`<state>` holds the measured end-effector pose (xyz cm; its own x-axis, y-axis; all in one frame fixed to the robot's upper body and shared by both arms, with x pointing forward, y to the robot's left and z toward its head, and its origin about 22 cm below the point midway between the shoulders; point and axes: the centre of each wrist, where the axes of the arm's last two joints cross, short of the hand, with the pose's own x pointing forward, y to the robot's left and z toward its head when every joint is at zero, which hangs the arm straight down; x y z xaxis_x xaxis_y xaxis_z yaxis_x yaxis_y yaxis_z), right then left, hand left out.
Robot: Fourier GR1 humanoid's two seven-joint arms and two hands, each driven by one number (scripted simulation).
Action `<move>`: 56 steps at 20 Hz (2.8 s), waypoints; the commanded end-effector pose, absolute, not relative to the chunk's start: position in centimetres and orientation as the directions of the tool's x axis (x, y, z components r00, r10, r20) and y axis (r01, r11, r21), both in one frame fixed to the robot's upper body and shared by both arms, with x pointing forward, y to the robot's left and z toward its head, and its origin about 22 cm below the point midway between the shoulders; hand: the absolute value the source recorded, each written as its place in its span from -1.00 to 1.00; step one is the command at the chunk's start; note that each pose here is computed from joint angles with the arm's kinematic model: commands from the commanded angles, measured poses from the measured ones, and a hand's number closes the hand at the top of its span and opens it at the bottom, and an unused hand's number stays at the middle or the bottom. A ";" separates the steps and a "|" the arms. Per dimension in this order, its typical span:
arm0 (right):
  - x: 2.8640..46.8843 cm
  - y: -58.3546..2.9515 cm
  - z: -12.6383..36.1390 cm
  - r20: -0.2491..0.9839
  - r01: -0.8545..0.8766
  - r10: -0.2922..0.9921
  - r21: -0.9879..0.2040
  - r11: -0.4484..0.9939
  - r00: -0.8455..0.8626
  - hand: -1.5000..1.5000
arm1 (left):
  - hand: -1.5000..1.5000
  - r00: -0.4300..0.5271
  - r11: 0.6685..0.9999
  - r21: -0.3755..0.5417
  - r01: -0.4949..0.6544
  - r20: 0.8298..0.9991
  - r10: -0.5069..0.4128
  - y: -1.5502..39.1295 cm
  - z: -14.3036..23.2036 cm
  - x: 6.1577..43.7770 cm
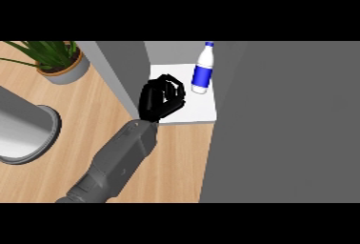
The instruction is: Pick up the bottled water, place it into the cabinet and close the cabinet
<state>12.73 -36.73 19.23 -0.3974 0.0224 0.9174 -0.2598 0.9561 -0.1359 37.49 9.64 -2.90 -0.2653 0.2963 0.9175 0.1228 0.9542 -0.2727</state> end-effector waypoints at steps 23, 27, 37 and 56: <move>10.1 -29.1 20.6 0.943 -0.524 -0.015 -0.171 0.834 -0.332 1.00 | -1.00 -0.181 0.893 -0.329 0.308 0.901 0.395 20.7 -4.0 21.6; 10.0 -27.4 20.6 0.942 -0.576 -0.058 -0.153 0.803 -0.332 1.00 | -1.00 -0.229 0.928 -0.283 0.241 0.913 0.338 24.1 -4.4 20.1; 11.5 -24.0 20.4 0.948 -0.686 -0.138 -0.102 0.721 -0.286 1.00 | -1.00 -0.276 0.970 -0.152 0.187 0.940 0.200 32.4 -1.7 16.1; 16.9 -8.0 20.4 0.965 -0.802 -0.195 -0.023 0.596 -0.173 1.00 | -1.00 -0.278 0.959 -0.130 0.251 0.939 0.201 34.6 4.4 15.3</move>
